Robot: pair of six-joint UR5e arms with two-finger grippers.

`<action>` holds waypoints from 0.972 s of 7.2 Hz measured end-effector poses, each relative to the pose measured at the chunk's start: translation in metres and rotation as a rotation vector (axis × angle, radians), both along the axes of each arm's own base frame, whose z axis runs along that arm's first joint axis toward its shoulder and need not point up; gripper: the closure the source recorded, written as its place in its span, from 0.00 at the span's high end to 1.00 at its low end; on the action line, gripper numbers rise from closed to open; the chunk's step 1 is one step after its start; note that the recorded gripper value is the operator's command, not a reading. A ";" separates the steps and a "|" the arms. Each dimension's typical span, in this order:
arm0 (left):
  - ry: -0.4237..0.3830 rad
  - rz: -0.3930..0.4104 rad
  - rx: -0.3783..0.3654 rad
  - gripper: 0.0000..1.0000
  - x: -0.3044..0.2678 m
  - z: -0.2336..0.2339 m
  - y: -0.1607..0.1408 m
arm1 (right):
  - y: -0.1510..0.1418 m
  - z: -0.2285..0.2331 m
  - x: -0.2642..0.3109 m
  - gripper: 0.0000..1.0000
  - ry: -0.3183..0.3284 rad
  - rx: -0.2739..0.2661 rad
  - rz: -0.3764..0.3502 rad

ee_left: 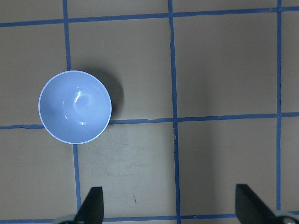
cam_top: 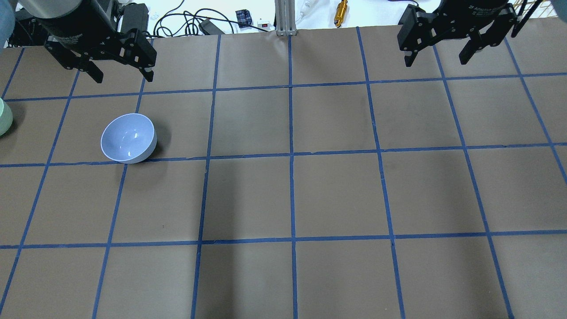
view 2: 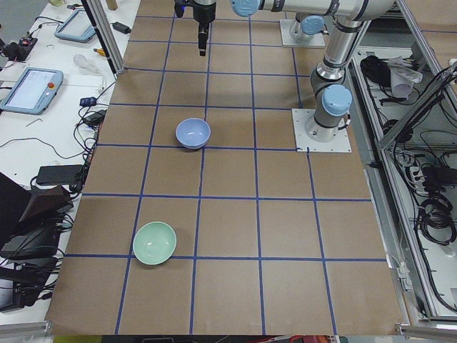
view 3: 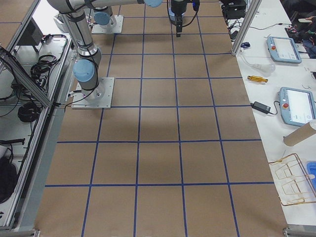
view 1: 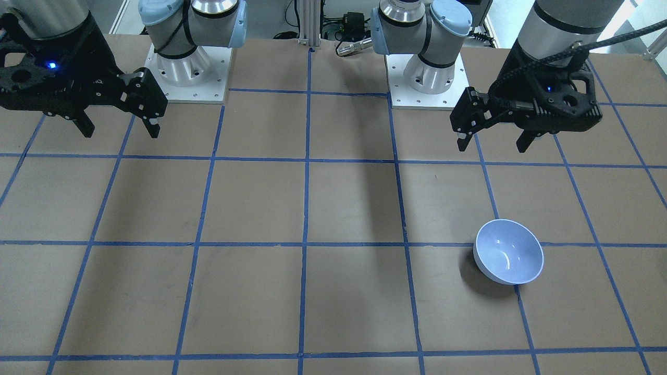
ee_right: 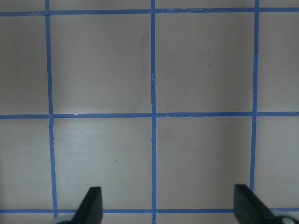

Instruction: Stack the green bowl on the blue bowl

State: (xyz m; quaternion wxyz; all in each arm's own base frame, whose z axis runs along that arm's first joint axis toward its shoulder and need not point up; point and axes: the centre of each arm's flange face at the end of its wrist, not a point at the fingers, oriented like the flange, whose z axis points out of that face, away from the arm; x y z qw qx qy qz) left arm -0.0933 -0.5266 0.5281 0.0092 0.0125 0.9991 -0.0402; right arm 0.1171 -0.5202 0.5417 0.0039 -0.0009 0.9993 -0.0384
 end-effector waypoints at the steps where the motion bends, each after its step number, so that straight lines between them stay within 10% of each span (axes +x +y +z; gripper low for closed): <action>1: -0.003 -0.024 0.007 1.00 0.011 0.000 -0.001 | 0.000 0.000 0.000 1.00 0.000 0.000 0.000; 7: 0.002 -0.501 0.110 1.00 0.300 -0.038 -0.021 | 0.000 0.000 0.000 1.00 0.001 0.000 0.001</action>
